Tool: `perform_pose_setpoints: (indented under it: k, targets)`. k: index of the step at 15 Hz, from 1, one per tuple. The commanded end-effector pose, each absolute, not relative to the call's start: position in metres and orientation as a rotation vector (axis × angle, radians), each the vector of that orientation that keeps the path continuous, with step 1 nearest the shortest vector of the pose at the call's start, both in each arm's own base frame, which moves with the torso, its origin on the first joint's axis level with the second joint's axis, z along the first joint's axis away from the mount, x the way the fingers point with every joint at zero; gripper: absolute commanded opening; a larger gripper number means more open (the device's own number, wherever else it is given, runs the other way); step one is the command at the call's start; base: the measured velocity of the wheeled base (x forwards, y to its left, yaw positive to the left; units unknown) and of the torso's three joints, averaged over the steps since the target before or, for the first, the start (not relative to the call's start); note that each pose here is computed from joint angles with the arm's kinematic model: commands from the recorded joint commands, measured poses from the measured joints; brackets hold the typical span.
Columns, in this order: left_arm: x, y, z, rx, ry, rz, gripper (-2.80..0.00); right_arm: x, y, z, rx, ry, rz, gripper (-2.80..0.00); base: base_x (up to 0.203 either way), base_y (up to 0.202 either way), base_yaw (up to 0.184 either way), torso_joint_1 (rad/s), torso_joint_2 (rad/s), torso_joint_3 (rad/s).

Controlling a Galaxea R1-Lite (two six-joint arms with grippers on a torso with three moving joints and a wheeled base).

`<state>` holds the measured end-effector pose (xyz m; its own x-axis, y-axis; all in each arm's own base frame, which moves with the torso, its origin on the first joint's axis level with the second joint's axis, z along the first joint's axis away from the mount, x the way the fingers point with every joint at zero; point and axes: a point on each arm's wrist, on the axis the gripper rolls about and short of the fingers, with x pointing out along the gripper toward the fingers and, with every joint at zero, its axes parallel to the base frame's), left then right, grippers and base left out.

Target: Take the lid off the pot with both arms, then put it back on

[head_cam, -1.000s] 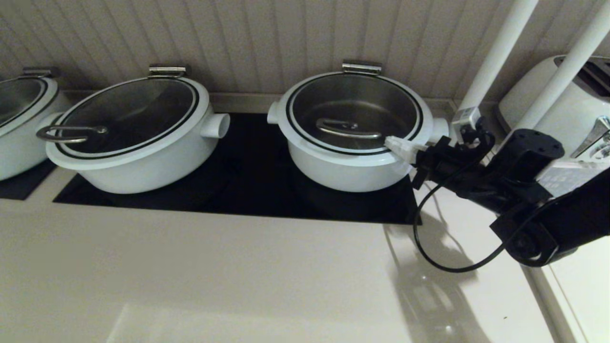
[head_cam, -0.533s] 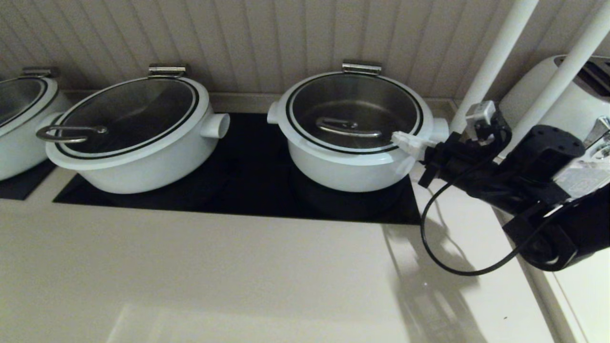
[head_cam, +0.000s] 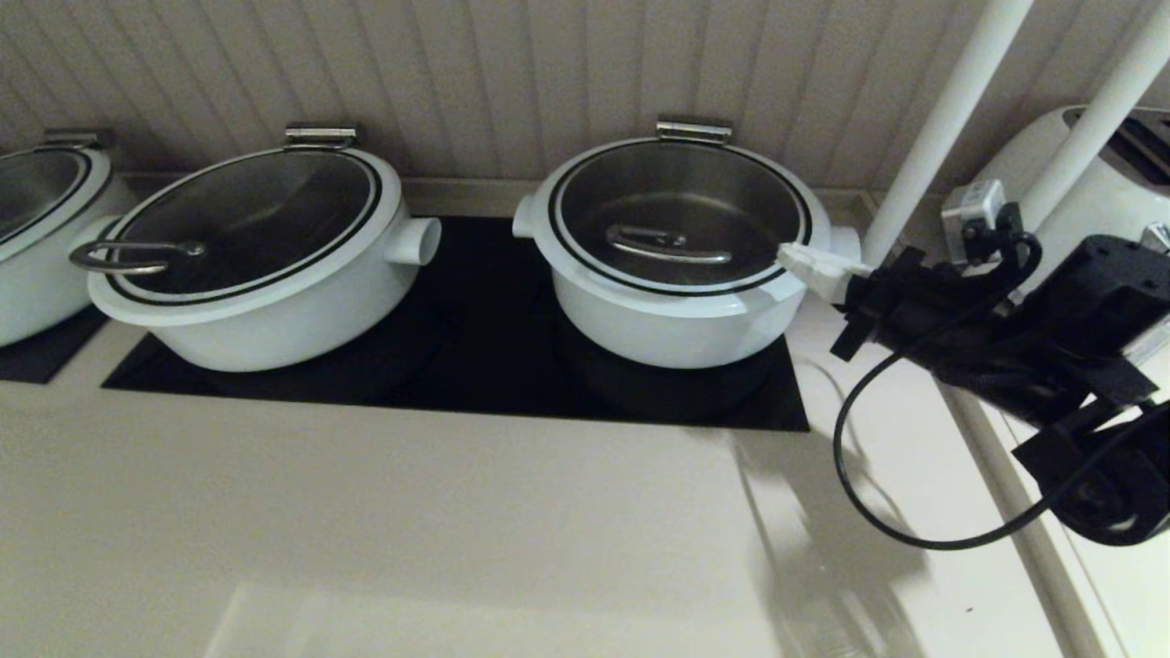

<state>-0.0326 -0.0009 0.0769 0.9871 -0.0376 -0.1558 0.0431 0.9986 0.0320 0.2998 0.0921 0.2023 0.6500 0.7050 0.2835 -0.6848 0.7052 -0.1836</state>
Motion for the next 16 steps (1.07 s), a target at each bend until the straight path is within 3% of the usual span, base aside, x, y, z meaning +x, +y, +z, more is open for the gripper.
perform_pose_setpoints:
  k: [1, 7, 16]
  targets:
    - [-0.033, -0.001, 0.077, 0.036, 0.156, -0.040, -2.80, 0.281, 0.086, 0.212, -0.063, -0.375, 0.775, -2.80, 0.000, 0.000, 0.000, 0.000, 0.00, 0.000]
    - [-0.033, -0.001, 0.077, 0.036, 0.156, -0.040, -2.80, 0.223, 0.057, 0.216, -0.048, -0.360, 0.662, -2.80, 0.000, 0.000, 0.000, 0.000, 0.00, 0.000]
    - [-0.033, -0.001, 0.077, 0.036, 0.157, -0.040, -2.80, 0.120, 0.015, 0.176, -0.042, -0.248, 0.492, -2.80, 0.000, 0.000, 0.000, 0.000, 0.00, 0.000]
